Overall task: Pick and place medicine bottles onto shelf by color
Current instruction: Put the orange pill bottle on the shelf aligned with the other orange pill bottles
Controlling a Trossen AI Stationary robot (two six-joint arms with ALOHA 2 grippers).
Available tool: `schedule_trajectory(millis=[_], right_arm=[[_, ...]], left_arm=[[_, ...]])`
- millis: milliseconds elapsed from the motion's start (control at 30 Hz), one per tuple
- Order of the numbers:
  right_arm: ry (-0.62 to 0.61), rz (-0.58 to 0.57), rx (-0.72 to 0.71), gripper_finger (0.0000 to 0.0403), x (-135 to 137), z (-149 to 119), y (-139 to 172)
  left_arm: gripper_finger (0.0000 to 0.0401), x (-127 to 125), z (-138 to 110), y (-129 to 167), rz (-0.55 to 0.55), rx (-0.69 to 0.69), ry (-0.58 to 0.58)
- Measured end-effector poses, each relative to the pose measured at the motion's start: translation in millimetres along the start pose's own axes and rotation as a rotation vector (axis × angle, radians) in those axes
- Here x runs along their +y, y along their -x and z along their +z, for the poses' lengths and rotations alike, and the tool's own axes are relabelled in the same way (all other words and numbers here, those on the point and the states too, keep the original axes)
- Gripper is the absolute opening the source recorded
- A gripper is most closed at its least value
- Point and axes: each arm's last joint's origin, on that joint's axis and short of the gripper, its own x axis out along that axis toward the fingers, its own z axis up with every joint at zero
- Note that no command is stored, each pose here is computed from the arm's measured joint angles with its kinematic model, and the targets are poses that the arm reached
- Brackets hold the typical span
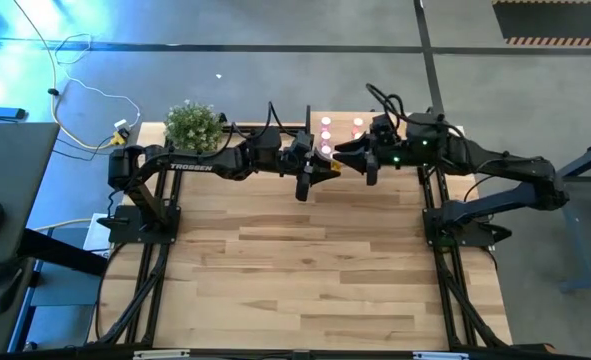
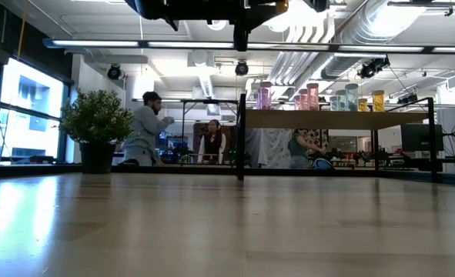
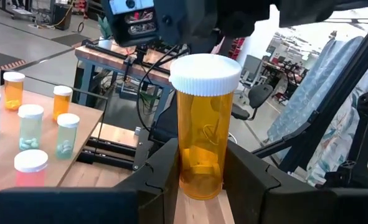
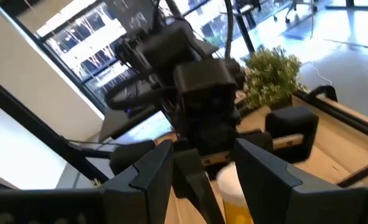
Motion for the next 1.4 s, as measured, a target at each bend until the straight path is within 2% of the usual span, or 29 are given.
schedule_trajectory(millis=[867,1400], right_arm=[[-0.084,-0.035,0.089,0.016,-4.8,-8.6,-7.2],[-0.094,-0.039,0.058,0.016,-8.4,-2.7,3.2]], left_arm=[[0.0095,1.6,0.3,-0.1,0.038,-0.023,-0.004],[0.0095,2.4,0.6,0.4,0.051,-0.016,-0.011]])
